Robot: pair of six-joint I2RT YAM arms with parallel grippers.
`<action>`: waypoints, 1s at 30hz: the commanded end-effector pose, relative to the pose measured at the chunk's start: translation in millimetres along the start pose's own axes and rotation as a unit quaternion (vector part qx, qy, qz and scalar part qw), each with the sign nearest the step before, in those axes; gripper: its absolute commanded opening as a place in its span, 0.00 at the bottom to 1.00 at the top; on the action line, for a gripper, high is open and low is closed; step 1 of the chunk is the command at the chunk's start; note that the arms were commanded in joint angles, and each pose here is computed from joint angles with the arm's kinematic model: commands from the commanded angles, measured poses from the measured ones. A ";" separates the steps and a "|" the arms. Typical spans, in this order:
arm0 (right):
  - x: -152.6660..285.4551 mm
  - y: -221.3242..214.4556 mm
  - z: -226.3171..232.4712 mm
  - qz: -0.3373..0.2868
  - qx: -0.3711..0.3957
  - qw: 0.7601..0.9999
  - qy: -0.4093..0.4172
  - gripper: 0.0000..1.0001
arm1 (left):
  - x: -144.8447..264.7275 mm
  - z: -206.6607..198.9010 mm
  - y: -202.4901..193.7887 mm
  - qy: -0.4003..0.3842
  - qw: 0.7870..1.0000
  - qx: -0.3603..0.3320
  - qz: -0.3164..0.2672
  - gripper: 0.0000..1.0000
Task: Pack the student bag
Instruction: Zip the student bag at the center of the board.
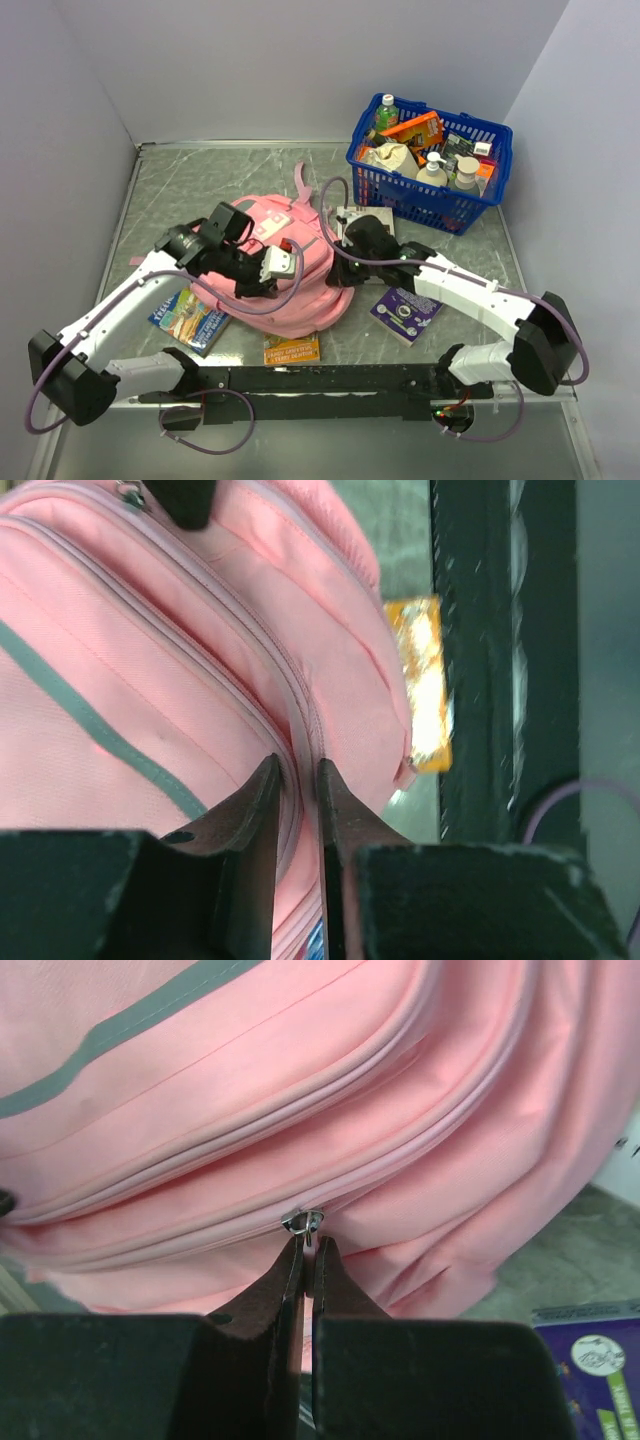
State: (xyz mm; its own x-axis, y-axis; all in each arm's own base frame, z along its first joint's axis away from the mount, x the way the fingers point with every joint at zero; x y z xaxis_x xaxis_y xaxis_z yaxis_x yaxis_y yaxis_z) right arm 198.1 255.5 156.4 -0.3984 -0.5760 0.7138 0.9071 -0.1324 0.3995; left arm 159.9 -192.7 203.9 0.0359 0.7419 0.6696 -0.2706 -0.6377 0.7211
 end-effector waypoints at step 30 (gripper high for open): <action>-18.9 41.9 15.3 -0.025 -0.003 0.999 0.042 0.00 | 0.8 70.6 33.9 0.213 0.966 0.126 -0.072 0.96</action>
State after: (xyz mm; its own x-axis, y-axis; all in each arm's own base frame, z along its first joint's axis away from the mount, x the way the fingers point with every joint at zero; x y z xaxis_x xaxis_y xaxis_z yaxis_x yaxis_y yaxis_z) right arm 239.5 267.5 140.8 -0.3836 -0.5816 0.7174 0.9165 -0.1441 0.3732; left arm 189.4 -199.9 217.6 -0.2559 0.7671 0.5882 -0.0387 -0.6161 0.7867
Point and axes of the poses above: each gripper's point midway between its finger pads, its own x axis back along the fingers, its own z axis along the line the jaws close on, y = z × x, the point moved 3 cm from there along x, back along the fingers, and after that the axes turned 15 degrees about -x, right-handed, at the moved point
